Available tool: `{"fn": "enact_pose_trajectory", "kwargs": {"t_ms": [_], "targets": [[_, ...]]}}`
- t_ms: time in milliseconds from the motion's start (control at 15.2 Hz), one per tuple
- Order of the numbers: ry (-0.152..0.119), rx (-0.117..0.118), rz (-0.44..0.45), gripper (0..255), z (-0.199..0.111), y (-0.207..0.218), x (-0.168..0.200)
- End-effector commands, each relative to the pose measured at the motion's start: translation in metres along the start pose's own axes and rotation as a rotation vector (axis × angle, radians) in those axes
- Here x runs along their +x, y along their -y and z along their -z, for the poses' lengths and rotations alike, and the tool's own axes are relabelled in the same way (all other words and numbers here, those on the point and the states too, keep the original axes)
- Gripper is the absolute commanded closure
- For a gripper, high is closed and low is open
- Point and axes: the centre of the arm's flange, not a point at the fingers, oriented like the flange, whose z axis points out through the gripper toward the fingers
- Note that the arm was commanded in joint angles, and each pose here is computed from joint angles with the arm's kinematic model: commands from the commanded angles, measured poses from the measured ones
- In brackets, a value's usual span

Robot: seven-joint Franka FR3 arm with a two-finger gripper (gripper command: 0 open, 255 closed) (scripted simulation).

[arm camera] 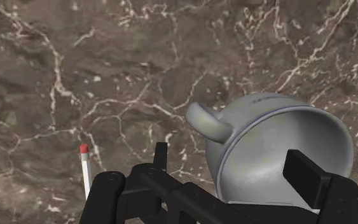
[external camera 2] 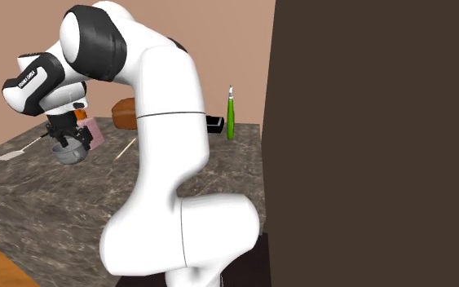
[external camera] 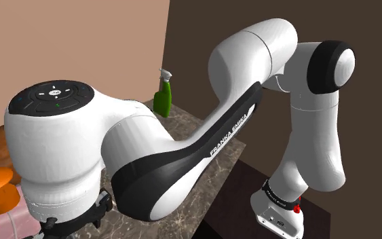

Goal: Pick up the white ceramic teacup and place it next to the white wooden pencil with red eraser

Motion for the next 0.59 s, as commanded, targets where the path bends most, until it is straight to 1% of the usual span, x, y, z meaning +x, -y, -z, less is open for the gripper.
{"fn": "enact_pose_trajectory", "kwargs": {"t_ms": [0,66,528], "targets": [[0.000,0.000,0.000,0,0.023,0.000,0.000],[0.000,0.000,0.000,0,0.034,0.000,0.000],[0.000,0.000,0.000,0,0.034,0.000,0.000]]}}
